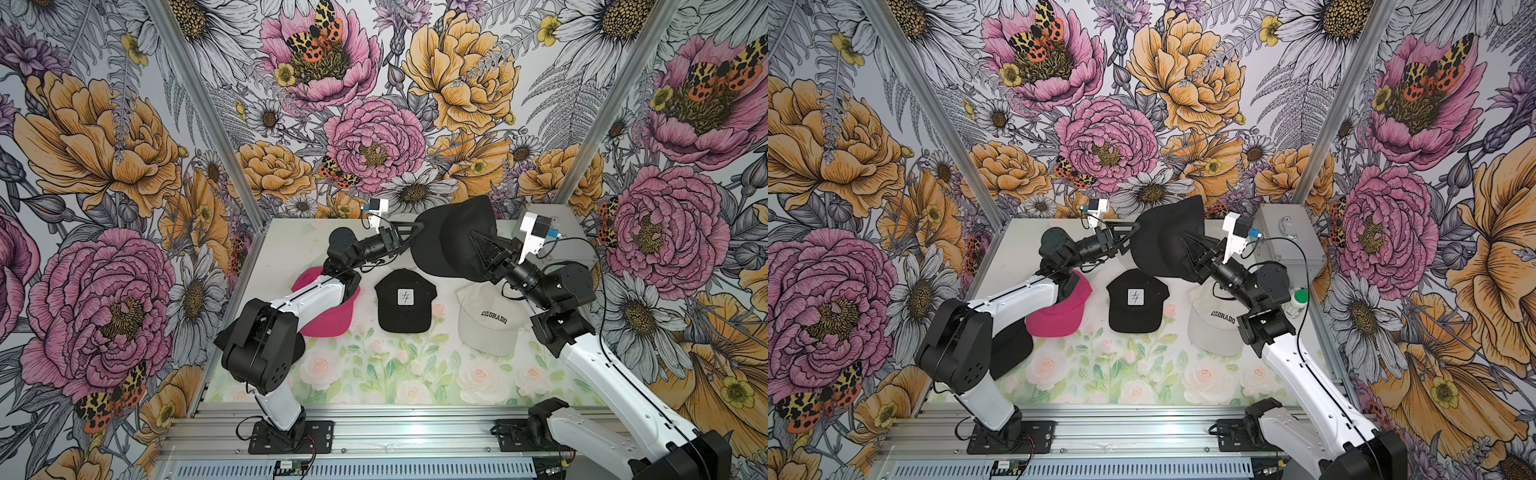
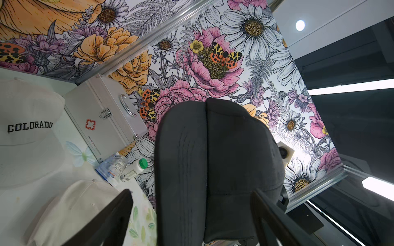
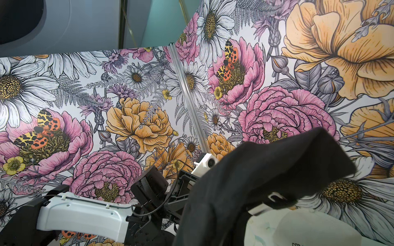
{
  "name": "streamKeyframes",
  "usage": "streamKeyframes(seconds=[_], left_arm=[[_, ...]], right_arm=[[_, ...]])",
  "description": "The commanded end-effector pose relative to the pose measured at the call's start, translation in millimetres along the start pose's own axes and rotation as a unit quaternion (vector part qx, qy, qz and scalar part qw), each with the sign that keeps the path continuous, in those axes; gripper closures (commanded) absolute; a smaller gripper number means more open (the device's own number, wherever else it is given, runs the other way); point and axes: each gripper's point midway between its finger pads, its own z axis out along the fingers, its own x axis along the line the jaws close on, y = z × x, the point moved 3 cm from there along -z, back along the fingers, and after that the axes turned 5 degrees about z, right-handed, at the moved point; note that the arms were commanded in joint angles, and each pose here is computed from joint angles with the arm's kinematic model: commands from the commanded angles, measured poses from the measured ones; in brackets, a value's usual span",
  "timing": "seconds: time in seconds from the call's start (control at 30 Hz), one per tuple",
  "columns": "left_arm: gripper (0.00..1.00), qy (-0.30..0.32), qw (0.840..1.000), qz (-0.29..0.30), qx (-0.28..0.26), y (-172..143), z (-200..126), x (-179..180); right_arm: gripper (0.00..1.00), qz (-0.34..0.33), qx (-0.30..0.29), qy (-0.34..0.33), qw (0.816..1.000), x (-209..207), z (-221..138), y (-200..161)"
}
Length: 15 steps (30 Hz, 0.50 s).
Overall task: Stack the baseball caps by color
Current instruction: Pick up the baseball cap from the center of the board.
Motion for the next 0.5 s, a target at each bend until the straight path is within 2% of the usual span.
streamKeyframes(seconds=[0.0, 0.07, 0.17, 0.2, 0.27, 0.33, 0.37, 0.4, 0.43, 0.47], left_arm=[[0.18, -0.031, 0.999, 0.007, 0.024, -4.0, 8.6, -12.0], [0.29, -0.033, 0.999, 0.013, 0.028, -5.3, 8.9, -13.6], [0.59, -0.032, 0.999, 0.019, 0.026, -4.4, 6.5, -14.4], [0.66, -0.031, 0.999, 0.019, 0.027, -4.4, 6.1, -12.6], [0.70, -0.030, 0.999, 0.019, 0.027, -2.1, 3.8, -11.1], [0.82, -0.029, 0.999, 0.023, 0.025, 1.4, 0.7, -12.3], [0.89, -0.027, 0.999, 0.028, 0.021, 3.8, -2.0, -11.4], [0.97, -0.022, 0.999, 0.030, 0.019, 6.5, -5.3, -9.9], [1.00, -0.018, 0.999, 0.031, 0.015, 9.5, -8.9, -8.5], [1.00, -0.012, 0.999, 0.034, 0.009, 13.5, -13.7, -6.6]], right_arm=[[1.00, -0.003, -0.017, 0.009, 1.000, 2.3, 2.3, 4.4], [1.00, -0.001, -0.015, 0.006, 1.000, -0.5, 3.3, 2.1], [1.00, -0.001, -0.012, -0.002, 1.000, -6.3, 4.4, -2.4], [1.00, -0.002, -0.009, -0.003, 1.000, -7.9, 4.9, -4.4], [1.00, 0.002, -0.004, -0.007, 1.000, -11.8, 6.0, -7.4], [1.00, 0.009, 0.009, -0.005, 1.000, -14.5, 6.8, -12.7], [0.91, 0.015, 0.020, 0.001, 1.000, -14.2, 7.3, -16.6], [0.70, 0.026, 0.033, 0.005, 0.999, -15.4, 7.4, -20.7], [0.56, 0.033, 0.047, 0.019, 0.998, -14.4, 8.1, -23.3], [0.49, 0.045, 0.071, 0.041, 0.996, -10.9, 8.9, -28.0]])
